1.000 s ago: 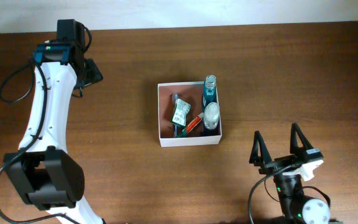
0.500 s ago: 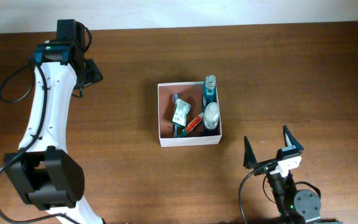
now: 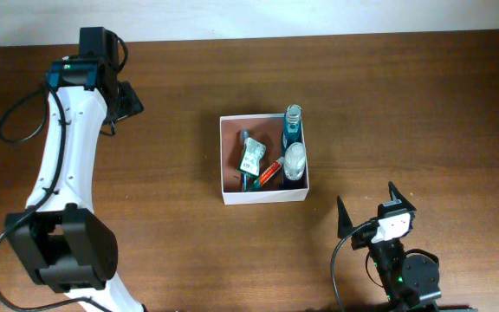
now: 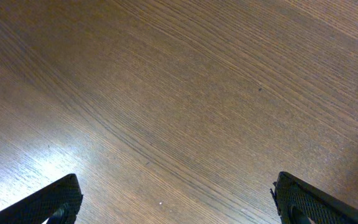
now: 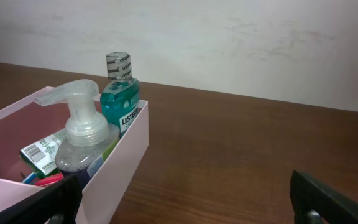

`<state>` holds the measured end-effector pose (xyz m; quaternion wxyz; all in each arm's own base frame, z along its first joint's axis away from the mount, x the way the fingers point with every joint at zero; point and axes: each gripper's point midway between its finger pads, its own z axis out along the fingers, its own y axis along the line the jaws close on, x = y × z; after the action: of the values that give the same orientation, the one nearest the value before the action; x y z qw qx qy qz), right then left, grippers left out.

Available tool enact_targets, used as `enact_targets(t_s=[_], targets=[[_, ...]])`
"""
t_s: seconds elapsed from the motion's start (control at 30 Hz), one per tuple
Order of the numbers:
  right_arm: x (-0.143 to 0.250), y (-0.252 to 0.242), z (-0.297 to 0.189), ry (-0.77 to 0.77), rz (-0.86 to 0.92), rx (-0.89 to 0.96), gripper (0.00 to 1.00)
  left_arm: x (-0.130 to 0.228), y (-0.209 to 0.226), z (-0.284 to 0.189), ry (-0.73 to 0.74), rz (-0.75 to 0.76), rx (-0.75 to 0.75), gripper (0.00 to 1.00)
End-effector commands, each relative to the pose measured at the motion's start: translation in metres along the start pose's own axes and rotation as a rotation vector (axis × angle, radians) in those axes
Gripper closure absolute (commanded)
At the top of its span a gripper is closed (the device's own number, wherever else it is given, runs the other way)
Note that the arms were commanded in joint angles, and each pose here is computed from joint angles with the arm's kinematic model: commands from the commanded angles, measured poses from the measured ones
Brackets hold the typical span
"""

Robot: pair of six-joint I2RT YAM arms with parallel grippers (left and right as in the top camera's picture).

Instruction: Pack container

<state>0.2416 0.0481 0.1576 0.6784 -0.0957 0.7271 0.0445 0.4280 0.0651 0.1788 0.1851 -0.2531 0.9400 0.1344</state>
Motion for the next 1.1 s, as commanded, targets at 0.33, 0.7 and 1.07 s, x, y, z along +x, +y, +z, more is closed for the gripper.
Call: enact_targets(t_s=[0.33,0.7,1.07], targets=[[0.002,0.000,0.000,0.002,-0.010,0.005,0.02,-0.005,0.005,-0.006,-0.021,-0.004,-0.006,0.01],[0.002,0.000,0.000,0.002,-0.010,0.005,0.02,-0.005,0.005,-0.006,-0.021,-0.004,-0.006,0.01],[0.002,0.000,0.000,0.002,-0.010,0.005,0.02,0.037,0.018,0.002,0.055,0.035,-0.041,0.01]])
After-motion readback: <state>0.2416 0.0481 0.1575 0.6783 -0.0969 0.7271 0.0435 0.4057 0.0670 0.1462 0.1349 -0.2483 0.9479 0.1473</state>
